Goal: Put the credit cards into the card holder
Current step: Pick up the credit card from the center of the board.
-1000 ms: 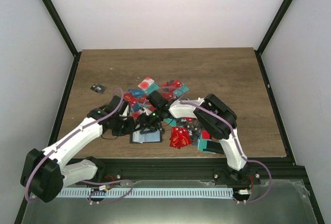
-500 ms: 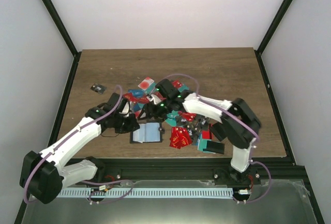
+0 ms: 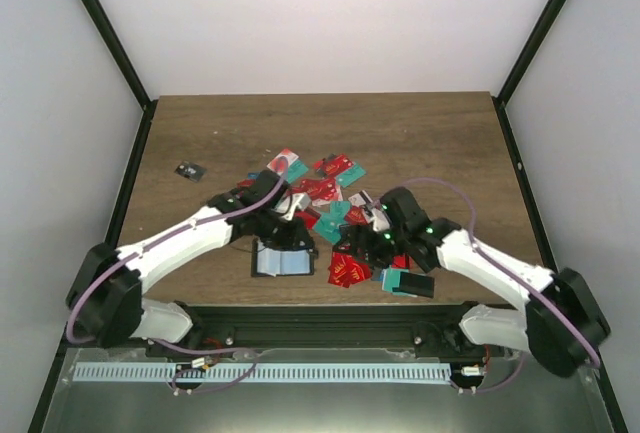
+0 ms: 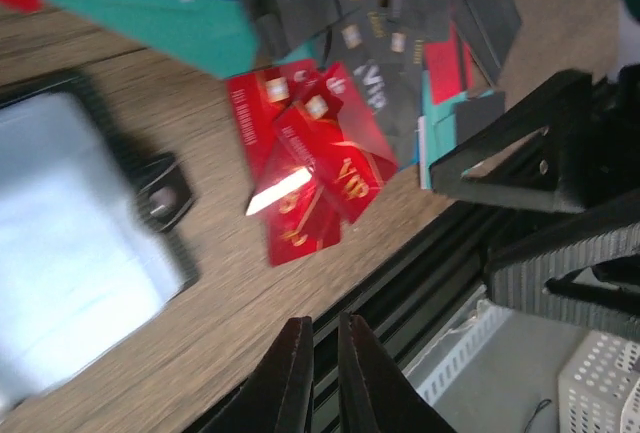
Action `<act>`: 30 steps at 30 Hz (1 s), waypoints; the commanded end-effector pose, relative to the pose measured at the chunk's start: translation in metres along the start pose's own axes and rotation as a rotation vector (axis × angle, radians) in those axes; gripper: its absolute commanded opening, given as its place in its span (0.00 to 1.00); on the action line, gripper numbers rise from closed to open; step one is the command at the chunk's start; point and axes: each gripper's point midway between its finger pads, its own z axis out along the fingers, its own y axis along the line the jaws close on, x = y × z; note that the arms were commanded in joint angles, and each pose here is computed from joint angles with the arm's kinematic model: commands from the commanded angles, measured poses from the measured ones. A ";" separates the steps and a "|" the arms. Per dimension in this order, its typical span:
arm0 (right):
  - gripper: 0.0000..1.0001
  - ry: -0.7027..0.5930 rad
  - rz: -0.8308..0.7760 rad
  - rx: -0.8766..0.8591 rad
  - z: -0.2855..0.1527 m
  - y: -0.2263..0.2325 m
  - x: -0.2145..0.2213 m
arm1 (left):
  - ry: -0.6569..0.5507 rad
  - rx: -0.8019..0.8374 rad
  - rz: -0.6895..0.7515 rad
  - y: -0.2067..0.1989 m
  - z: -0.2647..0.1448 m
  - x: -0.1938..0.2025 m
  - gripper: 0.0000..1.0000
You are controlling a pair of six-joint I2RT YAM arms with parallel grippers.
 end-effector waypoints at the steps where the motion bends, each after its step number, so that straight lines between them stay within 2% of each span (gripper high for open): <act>1: 0.80 -0.083 0.105 0.016 -0.023 -0.024 0.012 | 0.043 0.063 0.112 -0.033 0.026 -0.013 0.10; 8: 0.83 -0.165 0.321 -0.089 -0.025 -0.058 0.043 | 0.155 0.022 0.157 -0.041 0.075 -0.019 0.08; 16: 0.81 -0.218 0.467 -0.154 -0.016 -0.089 0.054 | 0.280 -0.054 0.204 -0.033 0.120 -0.025 0.08; 30: 0.79 -0.250 0.561 -0.165 -0.006 -0.108 0.053 | 0.324 -0.188 0.227 -0.007 0.144 -0.038 0.09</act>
